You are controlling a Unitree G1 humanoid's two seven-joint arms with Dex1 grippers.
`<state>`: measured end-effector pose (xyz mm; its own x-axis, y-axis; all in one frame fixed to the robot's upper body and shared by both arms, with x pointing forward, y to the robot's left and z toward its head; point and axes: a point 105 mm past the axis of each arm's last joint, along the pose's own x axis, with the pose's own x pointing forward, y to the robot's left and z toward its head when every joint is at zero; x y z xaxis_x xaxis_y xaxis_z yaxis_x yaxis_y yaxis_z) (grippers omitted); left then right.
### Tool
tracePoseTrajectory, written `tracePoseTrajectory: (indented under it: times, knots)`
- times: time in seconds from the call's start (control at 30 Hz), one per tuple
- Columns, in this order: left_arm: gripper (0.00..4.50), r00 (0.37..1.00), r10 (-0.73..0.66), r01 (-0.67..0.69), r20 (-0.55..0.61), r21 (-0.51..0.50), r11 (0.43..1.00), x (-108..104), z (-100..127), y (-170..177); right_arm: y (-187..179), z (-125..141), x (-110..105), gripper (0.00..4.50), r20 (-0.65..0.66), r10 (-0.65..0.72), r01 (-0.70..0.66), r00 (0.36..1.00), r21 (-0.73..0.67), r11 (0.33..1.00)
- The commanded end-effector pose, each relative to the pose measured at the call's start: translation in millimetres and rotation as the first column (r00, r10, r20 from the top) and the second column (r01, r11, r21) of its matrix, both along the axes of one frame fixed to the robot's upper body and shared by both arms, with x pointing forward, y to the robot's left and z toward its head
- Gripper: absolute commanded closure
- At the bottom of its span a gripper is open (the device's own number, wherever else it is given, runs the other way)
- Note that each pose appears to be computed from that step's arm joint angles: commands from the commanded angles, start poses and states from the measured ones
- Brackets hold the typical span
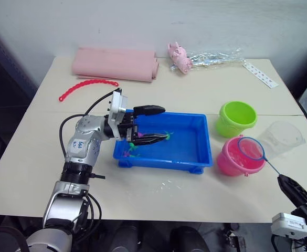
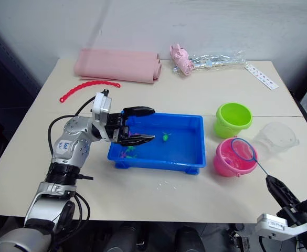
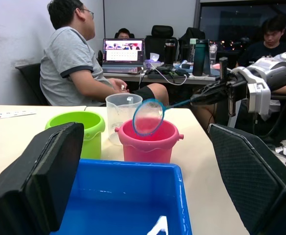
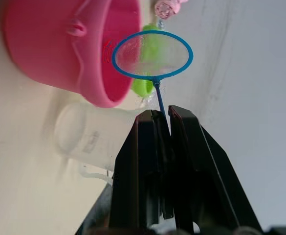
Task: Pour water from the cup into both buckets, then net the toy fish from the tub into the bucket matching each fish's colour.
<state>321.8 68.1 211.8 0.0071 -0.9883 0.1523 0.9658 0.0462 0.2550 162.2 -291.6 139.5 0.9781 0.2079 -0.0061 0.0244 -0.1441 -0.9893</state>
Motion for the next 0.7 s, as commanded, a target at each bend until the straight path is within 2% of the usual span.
tracePoseTrajectory:
  times: [0.03, 0.13, 0.17, 0.27, 0.33, 0.37, 0.43, 0.47, 0.5, 0.57, 0.67, 0.7]
  knots:
    - [0.03, 1.0, 0.012, -0.011, 0.026, -0.017, 1.0, -2, 4, 8, -8, 19, -4, 4.5, 0.05, -0.03, 0.027, 0.998, 0.042, 0.999]
    - [0.03, 1.0, 0.016, -0.016, 0.024, -0.018, 1.0, -4, 5, 20, 3, 31, -3, 4.5, 0.019, 0.049, -0.052, 0.999, 0.188, 0.981]
    - [0.03, 1.0, 0.022, -0.022, 0.019, -0.017, 1.0, -5, 5, 25, 8, 32, -2, 4.5, -0.018, 0.082, -0.074, 0.997, 0.261, 0.962]
    - [0.03, 0.998, 0.06, -0.06, 0.006, 0.003, 0.998, -4, 3, 43, 15, 52, 2, 4.5, -0.023, 0.131, -0.109, 0.991, 0.424, 0.899]
    - [0.03, 0.995, 0.103, -0.103, 0.008, 0.011, 0.995, -4, 2, 59, 19, 66, 9, 4.5, -0.016, 0.172, -0.133, 0.985, 0.567, 0.813]
    - [0.03, 0.99, 0.142, -0.142, 0.003, 0.016, 0.99, -2, 1, 71, 26, 70, 15, 4.5, -0.035, 0.228, -0.145, 0.973, 0.678, 0.72]
    - [0.03, 0.977, 0.213, -0.213, -0.009, 0.012, 0.977, 0, 0, 90, 42, 74, 24, 4.5, -0.075, 0.342, -0.16, 0.937, 0.778, 0.607]
    - [0.03, 0.967, 0.254, -0.254, -0.021, 0.0, 0.967, 0, 1, 101, 51, 78, 30, 4.5, -0.079, 0.406, -0.182, 0.911, 0.806, 0.564]
    - [0.03, 0.958, 0.286, -0.286, -0.022, 0.001, 0.958, -1, 0, 110, 55, 82, 36, 4.5, -0.08, 0.437, -0.201, 0.896, 0.804, 0.559]
    - [0.03, 0.943, 0.334, -0.333, -0.014, 0.023, 0.943, -5, -4, 124, 62, 87, 49, 4.5, -0.079, 0.495, -0.207, 0.866, 0.843, 0.496]
    - [0.03, 0.915, 0.402, -0.402, -0.013, 0.038, 0.915, -9, -4, 143, 81, 82, 66, 4.5, -0.149, 0.608, -0.068, 0.78, 0.945, 0.319]
    - [0.03, 0.906, 0.423, -0.422, -0.018, 0.037, 0.906, -11, -3, 148, 91, 80, 72, 4.5, -0.183, 0.64, -0.028, 0.746, 0.952, 0.305]
